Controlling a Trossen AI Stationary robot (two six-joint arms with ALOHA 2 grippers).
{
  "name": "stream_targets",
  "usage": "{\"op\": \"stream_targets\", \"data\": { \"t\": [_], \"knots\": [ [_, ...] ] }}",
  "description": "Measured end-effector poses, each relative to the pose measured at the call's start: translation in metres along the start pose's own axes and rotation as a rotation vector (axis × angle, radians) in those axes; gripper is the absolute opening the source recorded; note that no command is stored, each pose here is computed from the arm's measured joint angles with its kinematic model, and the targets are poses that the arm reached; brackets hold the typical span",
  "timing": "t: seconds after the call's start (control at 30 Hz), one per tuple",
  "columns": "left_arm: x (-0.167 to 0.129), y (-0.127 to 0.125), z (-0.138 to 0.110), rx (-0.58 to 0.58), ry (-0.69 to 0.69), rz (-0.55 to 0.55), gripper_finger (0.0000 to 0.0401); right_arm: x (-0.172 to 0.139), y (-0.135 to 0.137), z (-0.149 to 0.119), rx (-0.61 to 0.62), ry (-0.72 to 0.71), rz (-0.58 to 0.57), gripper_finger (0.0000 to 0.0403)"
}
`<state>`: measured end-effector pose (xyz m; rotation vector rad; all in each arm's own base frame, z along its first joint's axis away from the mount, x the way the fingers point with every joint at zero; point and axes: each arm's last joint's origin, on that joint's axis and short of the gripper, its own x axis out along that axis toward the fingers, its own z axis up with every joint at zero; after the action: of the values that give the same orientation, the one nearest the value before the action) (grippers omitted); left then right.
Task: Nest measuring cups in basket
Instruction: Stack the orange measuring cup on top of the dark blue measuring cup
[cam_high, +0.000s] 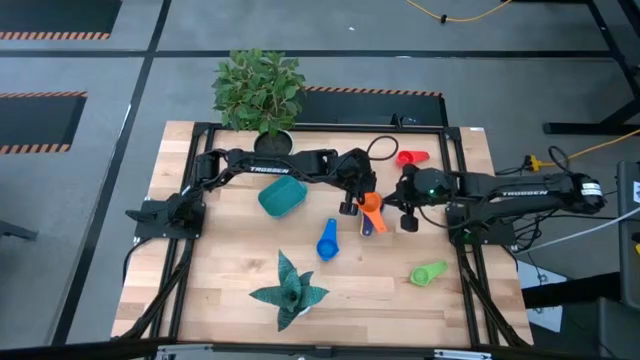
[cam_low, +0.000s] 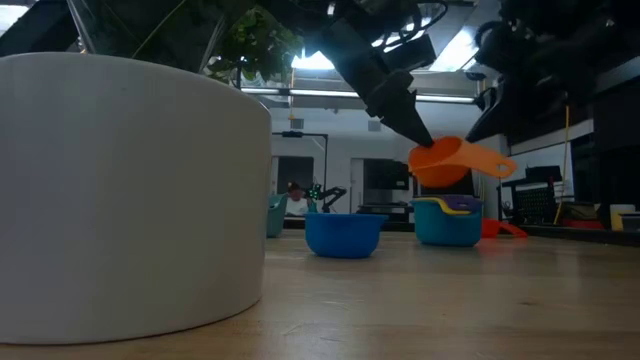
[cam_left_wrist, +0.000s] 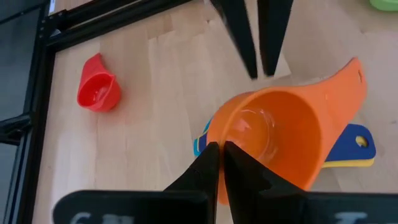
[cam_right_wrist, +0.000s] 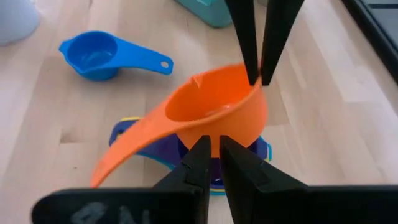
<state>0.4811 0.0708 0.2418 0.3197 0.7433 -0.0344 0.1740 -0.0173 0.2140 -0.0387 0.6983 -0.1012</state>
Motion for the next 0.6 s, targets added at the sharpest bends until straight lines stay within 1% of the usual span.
{"op": "stream_targets", "data": {
  "t": [0.13,0.23,0.37,0.53,0.6],
  "knots": [
    [0.000,0.000,0.000,0.000,0.000,0.000,0.0013,-0.011,-0.001,0.006,-0.007,-0.016,-0.004,0.0039],
    [0.000,0.000,0.000,0.000,0.001,0.000,0.0013,-0.014,-0.002,0.006,-0.001,-0.021,-0.054,0.0039],
    [0.003,0.000,-0.001,0.000,0.002,0.000,0.0013,-0.011,-0.004,0.005,0.005,-0.005,-0.121,0.0039],
    [0.015,-0.001,-0.005,0.000,-0.004,0.003,0.0015,-0.005,-0.004,0.002,-0.009,0.031,-0.128,0.0039],
    [0.018,-0.003,-0.010,-0.002,0.030,-0.004,0.0018,-0.003,-0.004,0.003,-0.022,0.030,-0.128,0.0039]
  ]
}}
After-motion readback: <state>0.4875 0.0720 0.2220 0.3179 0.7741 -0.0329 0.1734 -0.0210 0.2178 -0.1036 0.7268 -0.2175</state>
